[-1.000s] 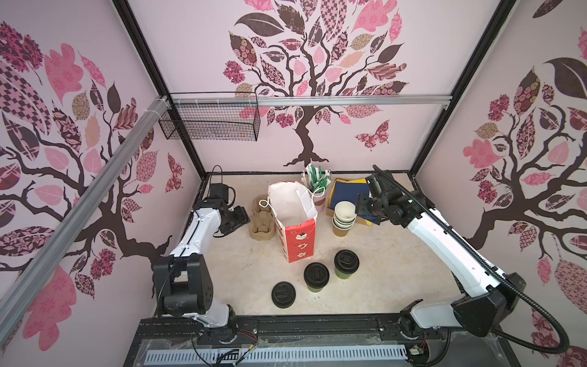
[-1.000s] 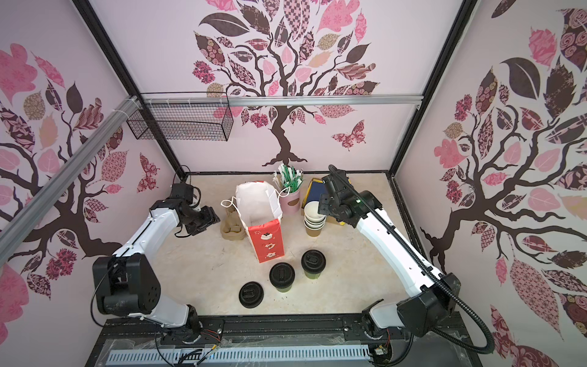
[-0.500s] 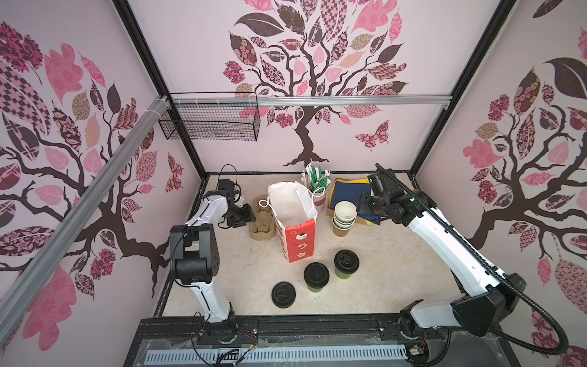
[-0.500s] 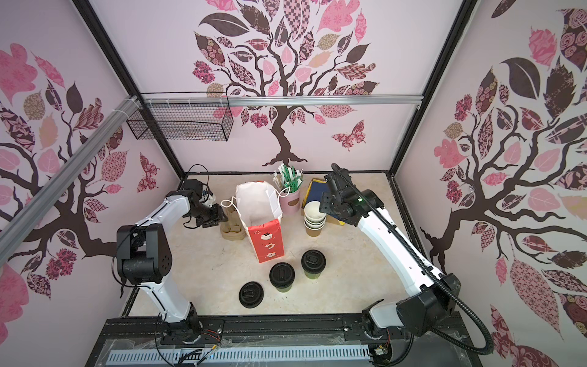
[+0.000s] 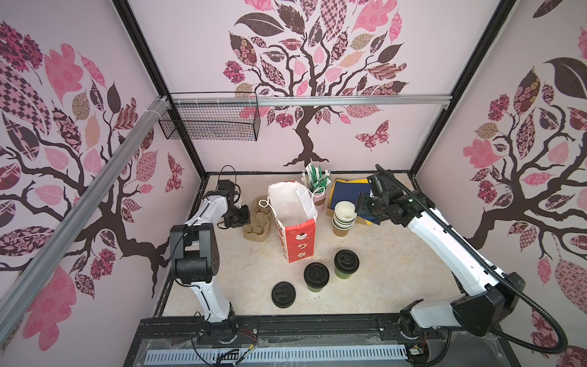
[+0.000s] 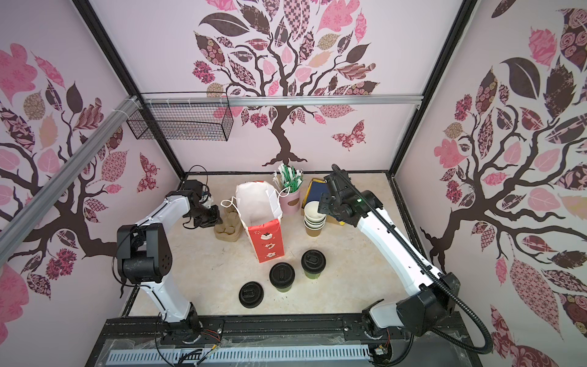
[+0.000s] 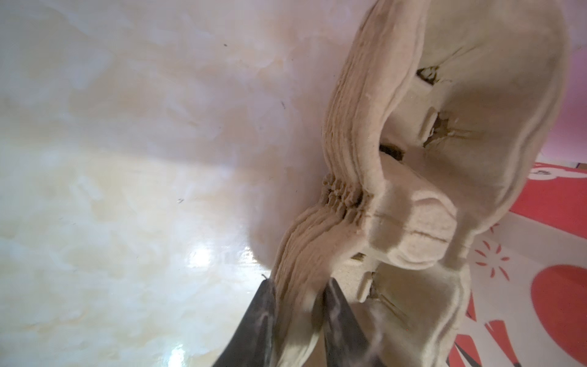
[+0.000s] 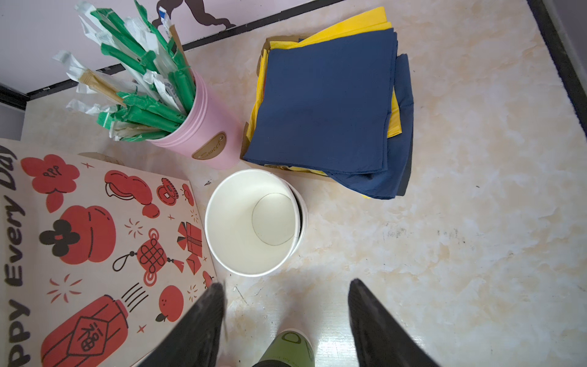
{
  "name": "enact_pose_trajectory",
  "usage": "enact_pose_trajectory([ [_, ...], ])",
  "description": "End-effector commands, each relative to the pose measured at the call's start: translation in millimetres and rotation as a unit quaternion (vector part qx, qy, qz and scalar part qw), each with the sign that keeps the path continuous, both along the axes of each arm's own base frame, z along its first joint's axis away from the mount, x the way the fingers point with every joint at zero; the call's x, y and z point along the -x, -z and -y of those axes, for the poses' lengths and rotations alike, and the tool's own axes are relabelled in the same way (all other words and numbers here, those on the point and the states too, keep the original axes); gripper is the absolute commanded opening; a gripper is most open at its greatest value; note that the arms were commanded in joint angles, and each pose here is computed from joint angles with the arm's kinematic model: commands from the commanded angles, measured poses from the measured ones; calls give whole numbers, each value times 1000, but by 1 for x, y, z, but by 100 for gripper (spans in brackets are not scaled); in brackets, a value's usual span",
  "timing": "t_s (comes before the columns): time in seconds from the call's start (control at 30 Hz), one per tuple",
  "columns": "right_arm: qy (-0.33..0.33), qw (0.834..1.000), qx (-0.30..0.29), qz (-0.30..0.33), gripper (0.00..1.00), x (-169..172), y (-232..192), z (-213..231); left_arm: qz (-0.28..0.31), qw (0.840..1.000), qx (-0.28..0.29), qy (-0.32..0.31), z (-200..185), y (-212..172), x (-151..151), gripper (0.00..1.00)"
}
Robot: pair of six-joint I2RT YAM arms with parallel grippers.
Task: Pack the takeout coffee
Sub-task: 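Move the left gripper to the beige pulp cup carrier and grasp its edge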
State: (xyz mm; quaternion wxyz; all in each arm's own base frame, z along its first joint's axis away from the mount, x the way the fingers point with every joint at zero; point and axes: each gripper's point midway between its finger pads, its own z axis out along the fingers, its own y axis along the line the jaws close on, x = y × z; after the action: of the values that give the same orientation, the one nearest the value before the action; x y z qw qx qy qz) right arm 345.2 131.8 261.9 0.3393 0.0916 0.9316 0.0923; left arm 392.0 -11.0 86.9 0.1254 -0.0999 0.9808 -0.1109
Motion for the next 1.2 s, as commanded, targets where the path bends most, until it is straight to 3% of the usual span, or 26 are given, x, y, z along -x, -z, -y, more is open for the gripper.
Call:
enact_pose_trajectory([
  [0.0, 2, 1000, -4, -2, 66, 2, 0, 1, -6, 999, -38, -28, -17, -2, 17, 26],
  [0.37, 0, 1000, -5, 0, 67, 9, 0, 4, -15, 995, -56, -77, -33, 0, 47, 25],
  [0.7, -3, 1000, -1, 0, 67, 12, 0, 6, 132, 990, 14, -46, -5, -72, 1, 40],
  [0.83, -5, 1000, 1, -1, 67, 12, 0, 6, 106, 994, 9, 3, 23, -65, -19, 44],
  [0.97, -5, 1000, 2, 2, 68, 12, -4, 6, 62, 998, -17, -13, 26, -44, -37, 46],
  [1.17, 3, 1000, 7, 6, 68, 13, -7, 10, 49, 998, -44, -4, 30, -33, -49, 48],
])
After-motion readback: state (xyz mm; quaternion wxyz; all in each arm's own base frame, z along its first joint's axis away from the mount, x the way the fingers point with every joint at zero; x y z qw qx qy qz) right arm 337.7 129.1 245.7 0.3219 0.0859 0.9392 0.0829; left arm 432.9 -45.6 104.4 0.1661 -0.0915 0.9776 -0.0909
